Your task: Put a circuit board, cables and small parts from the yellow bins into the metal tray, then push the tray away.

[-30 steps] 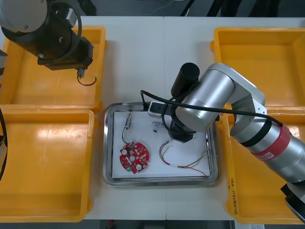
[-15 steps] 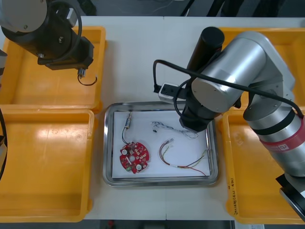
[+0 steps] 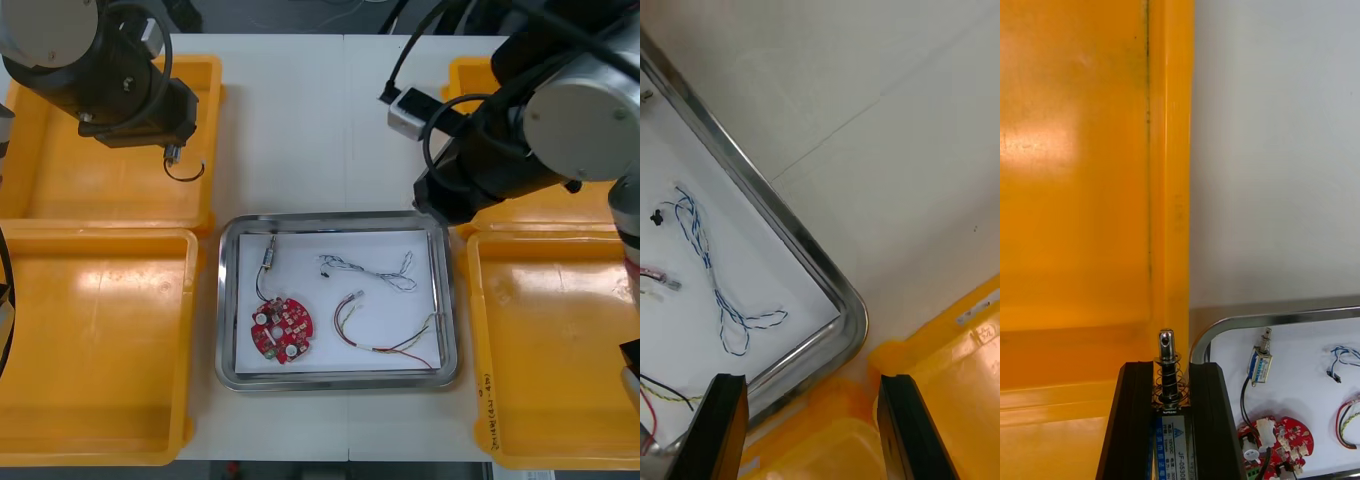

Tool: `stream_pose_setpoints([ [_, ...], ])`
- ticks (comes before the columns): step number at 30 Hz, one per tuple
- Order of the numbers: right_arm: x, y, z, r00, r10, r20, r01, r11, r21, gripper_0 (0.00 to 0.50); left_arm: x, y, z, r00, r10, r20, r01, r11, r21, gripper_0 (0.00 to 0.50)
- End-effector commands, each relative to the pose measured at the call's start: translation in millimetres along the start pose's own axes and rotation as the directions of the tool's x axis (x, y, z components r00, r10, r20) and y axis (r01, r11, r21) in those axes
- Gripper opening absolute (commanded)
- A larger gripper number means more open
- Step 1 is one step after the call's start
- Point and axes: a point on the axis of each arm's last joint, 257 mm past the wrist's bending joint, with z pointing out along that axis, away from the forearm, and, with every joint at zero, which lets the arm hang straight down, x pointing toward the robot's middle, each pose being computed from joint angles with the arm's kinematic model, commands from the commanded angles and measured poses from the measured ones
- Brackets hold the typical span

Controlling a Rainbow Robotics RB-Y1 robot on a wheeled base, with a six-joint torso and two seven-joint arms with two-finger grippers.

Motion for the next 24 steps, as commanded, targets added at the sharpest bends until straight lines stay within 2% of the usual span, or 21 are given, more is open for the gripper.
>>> stream_pose_setpoints([
  [1, -1.6, -40.7, -42.1, 0.995, 0.075, 0.067, -0.081, 0.993, 0.083, 0.500, 0.9, -0.5, -8.8, 1.000, 0.016, 0.017, -0.016, 1.000, -0.014, 0.000],
  [8, 39.2, -75.1, -61.3, 0.954, 0.293, 0.065, -0.298, 0.949, 0.100, 0.500, 7.8, -13.4, -6.7, 1.000, 0.024, 0.011, -0.024, 1.000, -0.015, 0.000],
  [10, 51.5, -83.4, -63.8, 0.938, 0.342, 0.061, -0.347, 0.931, 0.111, 0.500, 8.7, -18.3, -4.6, 0.999, 0.030, 0.019, -0.030, 0.999, -0.026, 0.000],
  [12, 67.4, -95.2, -68.3, 0.922, 0.383, 0.057, -0.388, 0.912, 0.134, 0.500, 11.8, -26.5, -0.4, 0.999, 0.036, 0.022, -0.035, 0.999, -0.034, 0.000],
  [15, 87.3, -107.6, -73.3, 0.903, 0.426, 0.050, -0.428, 0.890, 0.160, 0.500, 16.0, -37.7, 3.6, 0.999, 0.037, 0.019, -0.037, 0.999, -0.026, 0.000],
  [24, 144.9, -138.4, -86.1, 0.816, 0.574, 0.063, -0.572, 0.788, 0.229, 0.500, 34.4, -74.9, 16.0, 0.997, 0.070, 0.014, -0.069, 0.997, -0.028, 0.000],
])
